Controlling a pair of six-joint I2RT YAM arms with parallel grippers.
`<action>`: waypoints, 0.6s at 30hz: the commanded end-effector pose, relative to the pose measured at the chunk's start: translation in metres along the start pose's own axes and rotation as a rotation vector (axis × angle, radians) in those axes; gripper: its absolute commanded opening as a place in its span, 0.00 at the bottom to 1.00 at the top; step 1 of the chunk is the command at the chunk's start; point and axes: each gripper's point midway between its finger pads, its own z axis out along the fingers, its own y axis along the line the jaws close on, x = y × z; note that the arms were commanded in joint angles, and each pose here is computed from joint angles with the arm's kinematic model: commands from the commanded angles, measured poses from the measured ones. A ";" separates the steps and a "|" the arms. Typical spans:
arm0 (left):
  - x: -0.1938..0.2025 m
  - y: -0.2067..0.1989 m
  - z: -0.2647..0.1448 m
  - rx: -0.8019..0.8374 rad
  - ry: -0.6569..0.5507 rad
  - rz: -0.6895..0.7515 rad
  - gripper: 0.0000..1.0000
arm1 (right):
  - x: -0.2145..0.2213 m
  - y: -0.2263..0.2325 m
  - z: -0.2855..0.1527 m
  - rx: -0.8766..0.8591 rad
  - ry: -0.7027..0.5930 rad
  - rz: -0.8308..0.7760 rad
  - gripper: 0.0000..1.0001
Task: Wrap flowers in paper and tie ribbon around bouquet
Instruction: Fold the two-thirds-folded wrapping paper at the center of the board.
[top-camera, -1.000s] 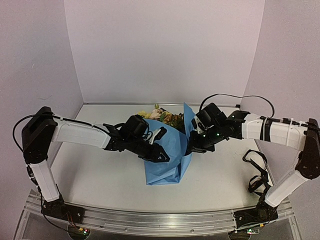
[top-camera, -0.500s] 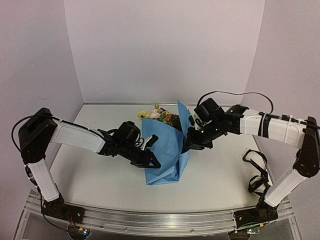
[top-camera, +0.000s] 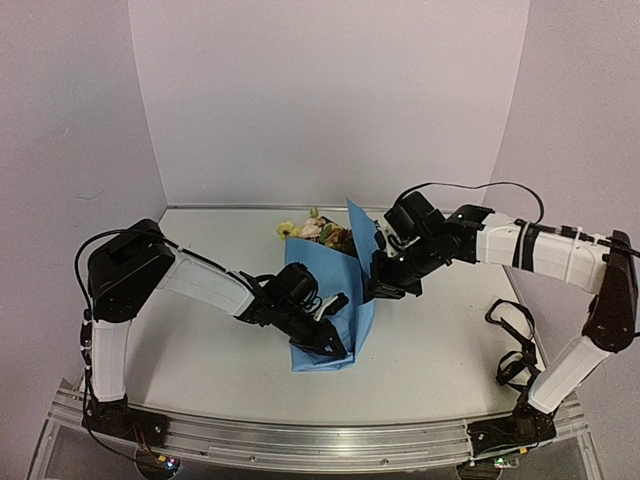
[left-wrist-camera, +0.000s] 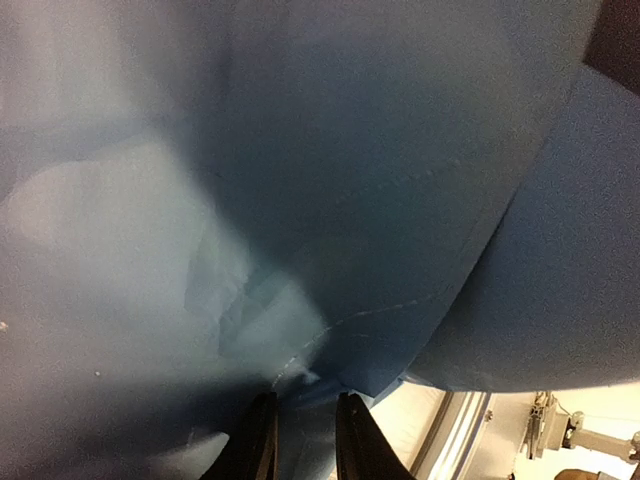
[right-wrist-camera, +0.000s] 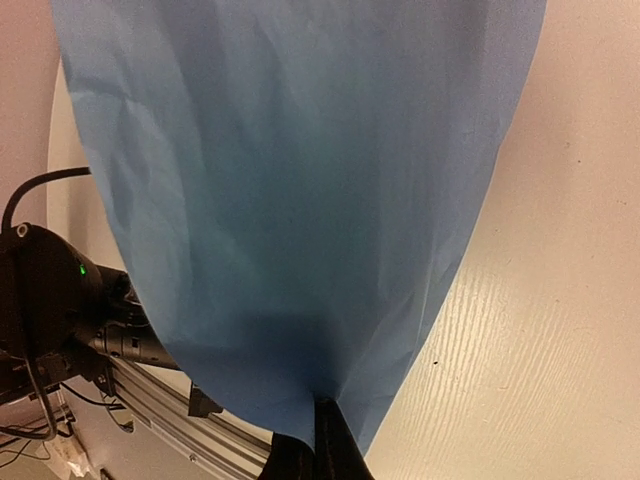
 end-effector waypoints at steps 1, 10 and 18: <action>-0.009 0.003 0.009 -0.007 -0.011 0.008 0.22 | -0.007 0.019 0.010 -0.059 0.022 0.032 0.00; -0.014 -0.004 -0.003 -0.005 -0.068 0.005 0.28 | -0.024 0.017 0.038 -0.173 0.069 0.108 0.00; -0.031 -0.018 -0.037 0.042 -0.167 -0.014 0.31 | -0.035 0.020 0.056 -0.252 0.072 0.153 0.00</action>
